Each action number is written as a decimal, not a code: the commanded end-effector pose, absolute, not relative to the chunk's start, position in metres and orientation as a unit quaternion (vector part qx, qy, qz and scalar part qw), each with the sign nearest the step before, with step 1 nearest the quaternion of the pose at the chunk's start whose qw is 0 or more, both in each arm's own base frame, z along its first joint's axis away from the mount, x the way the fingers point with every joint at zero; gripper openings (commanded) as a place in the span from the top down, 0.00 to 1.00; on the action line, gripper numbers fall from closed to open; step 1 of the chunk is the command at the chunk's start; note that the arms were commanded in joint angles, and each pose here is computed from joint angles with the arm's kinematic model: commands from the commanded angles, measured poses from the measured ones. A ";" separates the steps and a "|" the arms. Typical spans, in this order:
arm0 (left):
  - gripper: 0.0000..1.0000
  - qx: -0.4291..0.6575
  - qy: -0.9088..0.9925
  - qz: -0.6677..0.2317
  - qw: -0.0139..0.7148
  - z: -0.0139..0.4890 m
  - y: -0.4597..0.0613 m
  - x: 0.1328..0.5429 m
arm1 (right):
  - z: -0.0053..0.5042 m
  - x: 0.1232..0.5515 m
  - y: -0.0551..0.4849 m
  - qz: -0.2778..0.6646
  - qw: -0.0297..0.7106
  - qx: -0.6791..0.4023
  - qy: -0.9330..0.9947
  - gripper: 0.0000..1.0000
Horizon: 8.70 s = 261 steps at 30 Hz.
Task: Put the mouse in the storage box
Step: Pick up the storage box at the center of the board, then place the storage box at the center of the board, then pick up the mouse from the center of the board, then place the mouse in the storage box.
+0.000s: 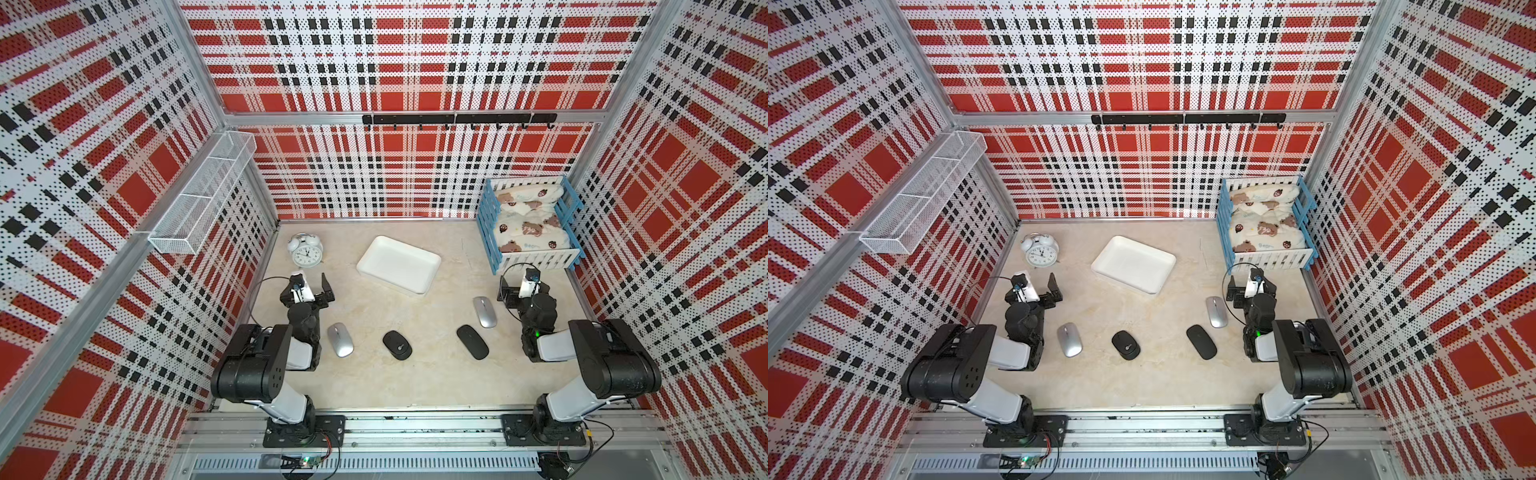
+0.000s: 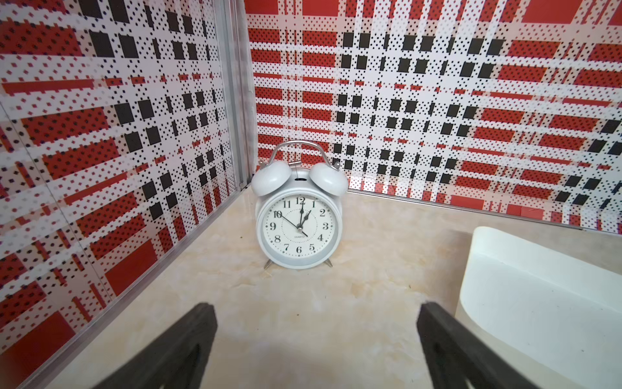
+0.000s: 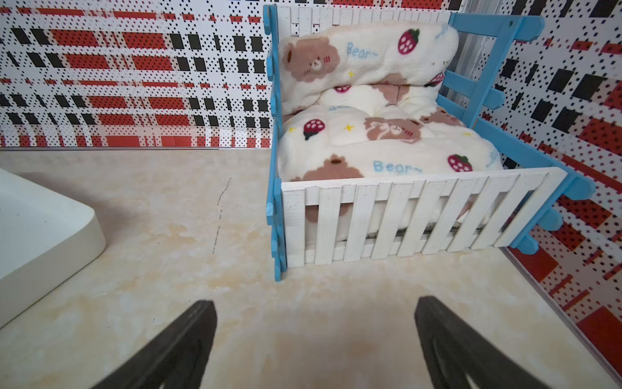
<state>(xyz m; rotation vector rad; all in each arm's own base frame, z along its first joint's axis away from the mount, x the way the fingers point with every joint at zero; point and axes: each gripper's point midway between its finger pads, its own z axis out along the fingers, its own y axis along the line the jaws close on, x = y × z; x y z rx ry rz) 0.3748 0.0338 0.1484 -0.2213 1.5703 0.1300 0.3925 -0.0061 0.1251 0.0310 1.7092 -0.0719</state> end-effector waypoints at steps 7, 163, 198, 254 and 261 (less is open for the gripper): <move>0.01 -0.098 0.699 0.055 0.706 0.154 0.032 0.375 | 0.130 0.393 -0.003 -0.025 0.660 0.013 0.750 0.00; 0.48 -0.066 0.915 -0.062 0.394 0.117 -0.132 0.413 | 0.111 0.426 0.178 0.086 0.310 -0.042 0.946 0.40; 0.08 -0.259 0.938 -0.035 0.228 0.010 -0.070 0.254 | 0.136 0.387 0.327 0.175 0.313 -0.289 0.888 0.41; 0.67 -0.081 0.935 0.002 0.344 0.189 -0.144 0.372 | 0.187 0.409 0.300 0.132 0.416 -0.212 0.874 0.43; 0.68 -0.034 0.934 -0.043 0.352 0.177 -0.208 0.411 | 0.208 0.414 0.279 0.107 0.446 -0.163 0.874 0.43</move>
